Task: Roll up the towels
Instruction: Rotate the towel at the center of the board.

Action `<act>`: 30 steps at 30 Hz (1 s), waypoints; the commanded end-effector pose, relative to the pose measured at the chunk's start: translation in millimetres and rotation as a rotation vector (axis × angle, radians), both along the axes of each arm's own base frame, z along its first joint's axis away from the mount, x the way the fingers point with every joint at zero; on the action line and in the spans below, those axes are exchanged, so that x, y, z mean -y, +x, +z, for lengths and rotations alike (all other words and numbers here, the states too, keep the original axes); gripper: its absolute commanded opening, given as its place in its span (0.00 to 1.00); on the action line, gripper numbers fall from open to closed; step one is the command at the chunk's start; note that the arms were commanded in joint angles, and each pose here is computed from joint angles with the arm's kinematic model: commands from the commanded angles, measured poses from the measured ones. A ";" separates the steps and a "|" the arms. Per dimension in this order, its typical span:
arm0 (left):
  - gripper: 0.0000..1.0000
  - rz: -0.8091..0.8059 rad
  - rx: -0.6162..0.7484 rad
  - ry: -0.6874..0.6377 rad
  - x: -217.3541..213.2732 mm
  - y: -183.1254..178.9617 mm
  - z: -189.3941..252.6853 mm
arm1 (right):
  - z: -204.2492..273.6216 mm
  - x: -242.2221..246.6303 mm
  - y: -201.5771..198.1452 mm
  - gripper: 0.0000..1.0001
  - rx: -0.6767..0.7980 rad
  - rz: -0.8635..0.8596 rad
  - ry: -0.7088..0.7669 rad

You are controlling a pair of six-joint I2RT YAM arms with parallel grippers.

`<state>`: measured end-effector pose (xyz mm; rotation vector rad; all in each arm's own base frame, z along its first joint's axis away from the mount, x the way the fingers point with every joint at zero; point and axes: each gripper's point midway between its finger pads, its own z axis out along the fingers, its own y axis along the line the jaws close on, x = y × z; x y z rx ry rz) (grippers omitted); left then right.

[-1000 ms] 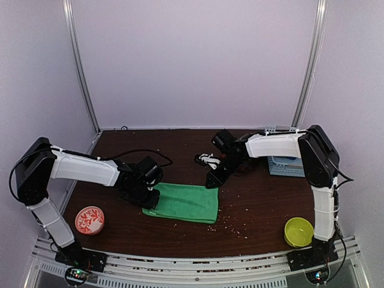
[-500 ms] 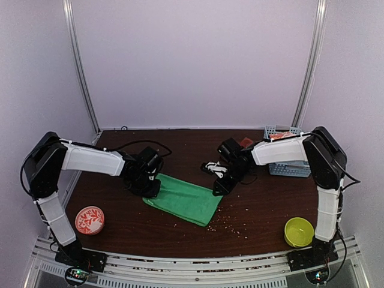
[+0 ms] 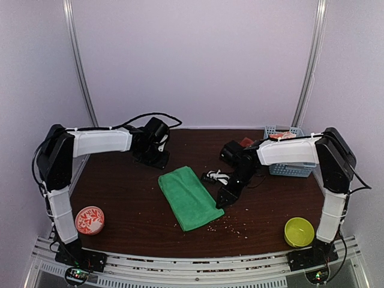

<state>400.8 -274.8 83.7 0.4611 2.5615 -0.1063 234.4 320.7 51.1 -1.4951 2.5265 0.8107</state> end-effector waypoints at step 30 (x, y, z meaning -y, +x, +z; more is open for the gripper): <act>0.00 -0.616 -0.196 -0.254 94.1 -248.7 -73.3 | -29.0 -96.4 160.3 0.13 0.054 -0.315 0.111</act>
